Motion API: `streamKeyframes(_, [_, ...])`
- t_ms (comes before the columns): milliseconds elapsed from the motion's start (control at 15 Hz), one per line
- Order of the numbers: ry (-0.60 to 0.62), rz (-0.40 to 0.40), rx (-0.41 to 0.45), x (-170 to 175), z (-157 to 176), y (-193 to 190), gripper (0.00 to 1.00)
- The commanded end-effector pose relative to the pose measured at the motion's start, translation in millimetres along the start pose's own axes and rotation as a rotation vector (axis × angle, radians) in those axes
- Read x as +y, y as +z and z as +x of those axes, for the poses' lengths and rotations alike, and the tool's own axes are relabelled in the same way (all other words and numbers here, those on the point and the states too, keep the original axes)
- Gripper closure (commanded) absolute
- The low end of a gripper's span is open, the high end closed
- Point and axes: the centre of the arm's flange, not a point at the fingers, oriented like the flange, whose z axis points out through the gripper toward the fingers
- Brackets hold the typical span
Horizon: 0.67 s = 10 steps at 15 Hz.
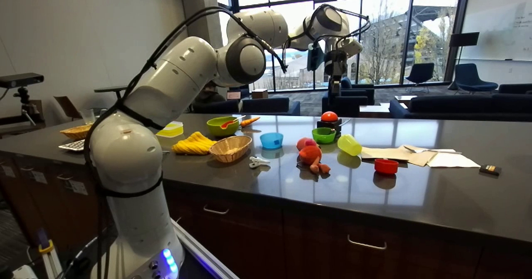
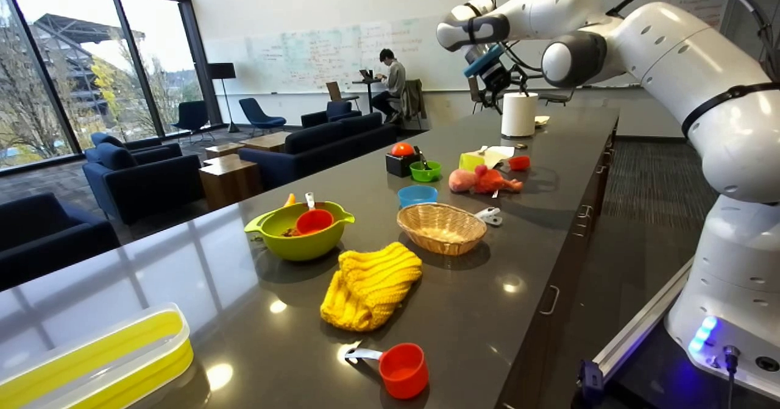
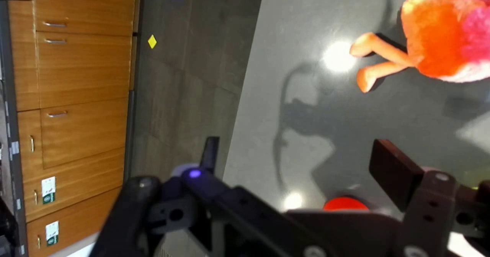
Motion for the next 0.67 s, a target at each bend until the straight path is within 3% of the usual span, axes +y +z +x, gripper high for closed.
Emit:
streamKeyframes(0, [-0.017, 0.011, -0.134, -35, 35, -17, 0.00])
streamKeyframes(267, [-0.098, 0.066, -0.344, -78, 50, 19, 0.00])
streamKeyframes(400, [-0.108, 0.130, -0.434, -83, 61, 31, 0.00])
streamKeyframes(533, [-0.081, 0.216, -0.488, -81, 70, 43, 0.00])
streamKeyframes(600, [-0.051, 0.270, -0.476, -78, 75, 46, 0.00])
